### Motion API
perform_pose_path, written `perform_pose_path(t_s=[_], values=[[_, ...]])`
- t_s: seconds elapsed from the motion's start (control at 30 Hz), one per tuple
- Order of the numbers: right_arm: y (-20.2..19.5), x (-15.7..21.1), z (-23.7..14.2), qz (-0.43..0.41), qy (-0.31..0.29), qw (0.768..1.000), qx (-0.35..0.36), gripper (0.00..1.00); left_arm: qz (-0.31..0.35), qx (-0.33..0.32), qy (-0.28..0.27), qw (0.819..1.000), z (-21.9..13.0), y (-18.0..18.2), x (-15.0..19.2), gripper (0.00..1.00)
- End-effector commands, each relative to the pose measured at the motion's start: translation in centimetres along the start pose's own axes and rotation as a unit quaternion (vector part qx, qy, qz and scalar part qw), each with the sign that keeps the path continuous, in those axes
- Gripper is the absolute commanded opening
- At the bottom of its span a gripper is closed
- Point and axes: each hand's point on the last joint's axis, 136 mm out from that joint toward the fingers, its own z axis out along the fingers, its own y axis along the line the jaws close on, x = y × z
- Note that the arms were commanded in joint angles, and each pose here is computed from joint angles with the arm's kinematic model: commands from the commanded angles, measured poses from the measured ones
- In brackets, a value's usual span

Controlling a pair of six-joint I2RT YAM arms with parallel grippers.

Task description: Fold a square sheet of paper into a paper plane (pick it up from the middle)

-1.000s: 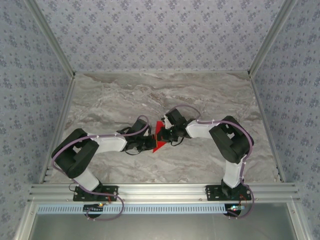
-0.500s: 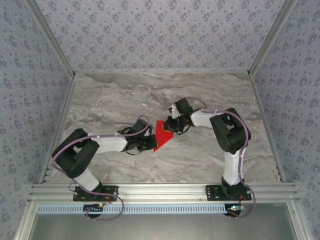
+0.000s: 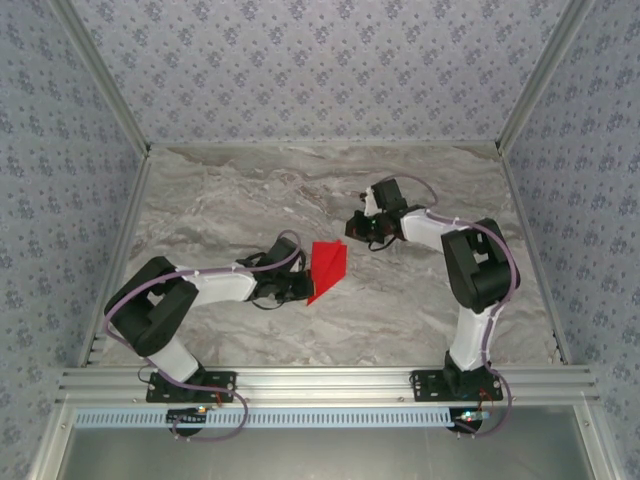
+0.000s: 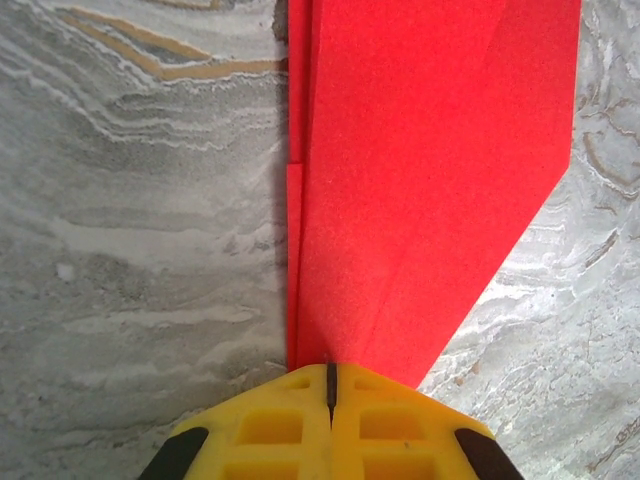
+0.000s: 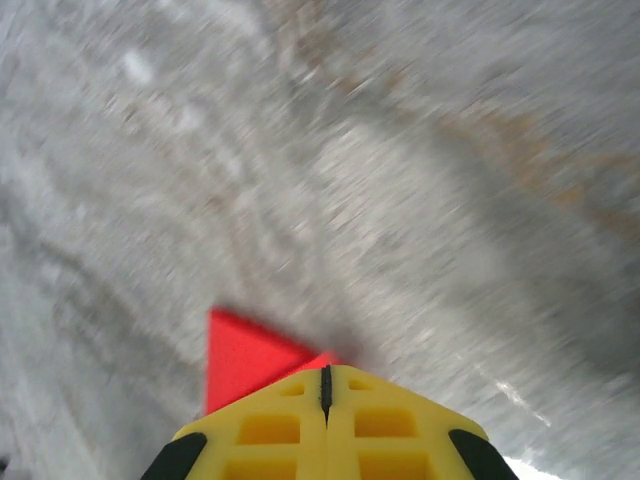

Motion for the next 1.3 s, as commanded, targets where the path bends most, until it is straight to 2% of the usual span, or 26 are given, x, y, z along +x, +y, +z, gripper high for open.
perform_pose_path(t_s=[0.0, 0.13, 0.4, 0.57, 0.73, 0.9, 1.27], values=[[2.2, 3.5, 0.7, -0.015, 0.035, 0.999, -0.016, 0.00, 0.001, -0.052, 0.045, 0.998, 0.5, 2.4, 2.4, 0.00], [3.5, 6.2, 2.7, -0.026, 0.070, 0.997, -0.021, 0.00, 0.009, -0.043, 0.037, 0.998, 0.2, 1.8, 1.8, 0.00], [1.2, 7.5, 4.8, -0.009, 0.098, 0.995, 0.004, 0.00, 0.024, -0.019, 0.020, 0.999, -0.6, 0.1, 0.8, 0.00], [-0.6, 8.3, 5.4, -0.006, 0.112, 0.993, 0.030, 0.00, 0.034, 0.031, -0.022, 0.999, -1.9, -2.7, -1.7, 0.00], [-1.5, 9.1, 5.6, -0.004, 0.122, 0.992, 0.039, 0.00, 0.024, 0.088, -0.058, 0.994, -2.9, -4.7, -4.8, 0.12], [-1.8, 9.3, 5.7, -0.003, 0.127, 0.991, 0.044, 0.00, 0.026, 0.098, -0.039, 0.994, -1.2, -5.1, -5.4, 0.14], [-2.5, 9.8, 5.9, 0.002, 0.137, 0.989, 0.057, 0.00, 0.016, 0.084, 0.006, 0.996, 1.8, -3.3, -3.8, 0.06]])
